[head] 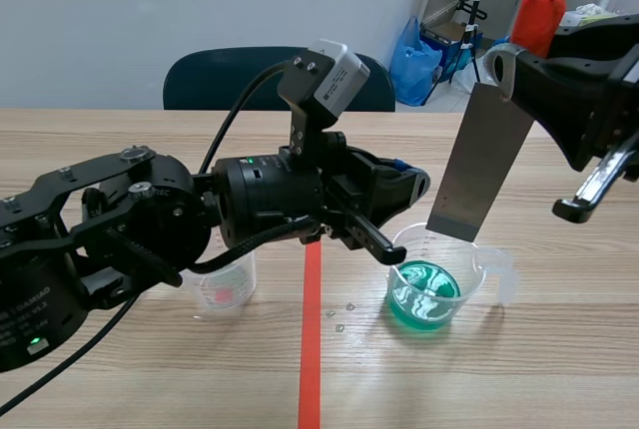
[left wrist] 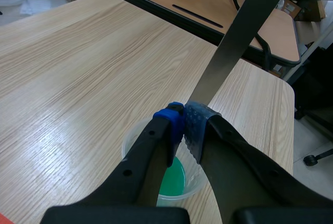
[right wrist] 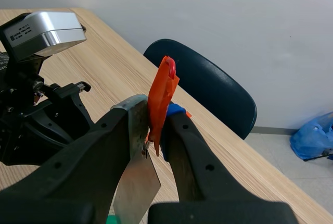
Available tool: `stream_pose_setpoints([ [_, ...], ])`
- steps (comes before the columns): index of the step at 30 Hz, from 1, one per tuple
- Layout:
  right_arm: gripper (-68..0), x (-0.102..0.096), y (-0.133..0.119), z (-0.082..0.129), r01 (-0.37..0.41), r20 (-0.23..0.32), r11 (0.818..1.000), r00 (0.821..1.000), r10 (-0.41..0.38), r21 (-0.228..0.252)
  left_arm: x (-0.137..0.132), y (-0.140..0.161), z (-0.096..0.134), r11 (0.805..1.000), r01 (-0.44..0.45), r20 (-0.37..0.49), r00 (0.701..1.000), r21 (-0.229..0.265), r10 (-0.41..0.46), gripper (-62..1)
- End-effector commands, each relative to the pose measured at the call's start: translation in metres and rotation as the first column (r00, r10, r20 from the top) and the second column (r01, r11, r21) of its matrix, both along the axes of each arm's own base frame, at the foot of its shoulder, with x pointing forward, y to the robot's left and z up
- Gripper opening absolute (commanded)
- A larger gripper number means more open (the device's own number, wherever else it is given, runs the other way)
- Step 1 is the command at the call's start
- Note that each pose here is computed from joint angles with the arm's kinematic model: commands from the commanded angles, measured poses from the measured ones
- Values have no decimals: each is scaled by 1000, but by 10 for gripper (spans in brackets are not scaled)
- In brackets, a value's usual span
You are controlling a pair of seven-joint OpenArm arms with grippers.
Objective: Do the redox reaction experiment
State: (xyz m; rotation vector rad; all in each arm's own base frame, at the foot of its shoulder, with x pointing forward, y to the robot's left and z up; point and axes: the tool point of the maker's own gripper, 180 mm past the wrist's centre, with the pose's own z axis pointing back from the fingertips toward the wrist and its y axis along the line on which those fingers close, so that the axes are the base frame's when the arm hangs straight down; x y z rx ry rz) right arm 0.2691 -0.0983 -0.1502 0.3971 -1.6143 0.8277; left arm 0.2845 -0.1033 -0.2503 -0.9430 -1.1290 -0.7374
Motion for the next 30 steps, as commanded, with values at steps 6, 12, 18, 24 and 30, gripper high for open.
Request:
stream_pose_setpoints([
  [6, -656, 2, -1, 11, 1, 38, 1000, 999, -2, 16, 2, 1, 8, 1000, 5, 24, 1000, -12, -5, -588],
  [12, -656, 2, -1, 12, 1, 41, 1000, 999, -2, 21, 2, 44, -22, 995, -38, 10, 999, 90, 38, -588],
  [18, -656, 2, -1, 13, 0, 43, 1000, 999, -1, 23, -20, 120, -33, 988, -124, -7, 992, 91, 125, -588],
  [24, -656, 2, -1, 13, 0, 43, 1000, 999, -1, 23, -61, 186, -29, 975, -214, -35, 976, 68, 216, -588],
  [30, -656, 2, -1, 12, 0, 43, 1000, 999, -1, 22, -119, 233, -44, 953, -256, -10, 965, 162, 261, -588],
])
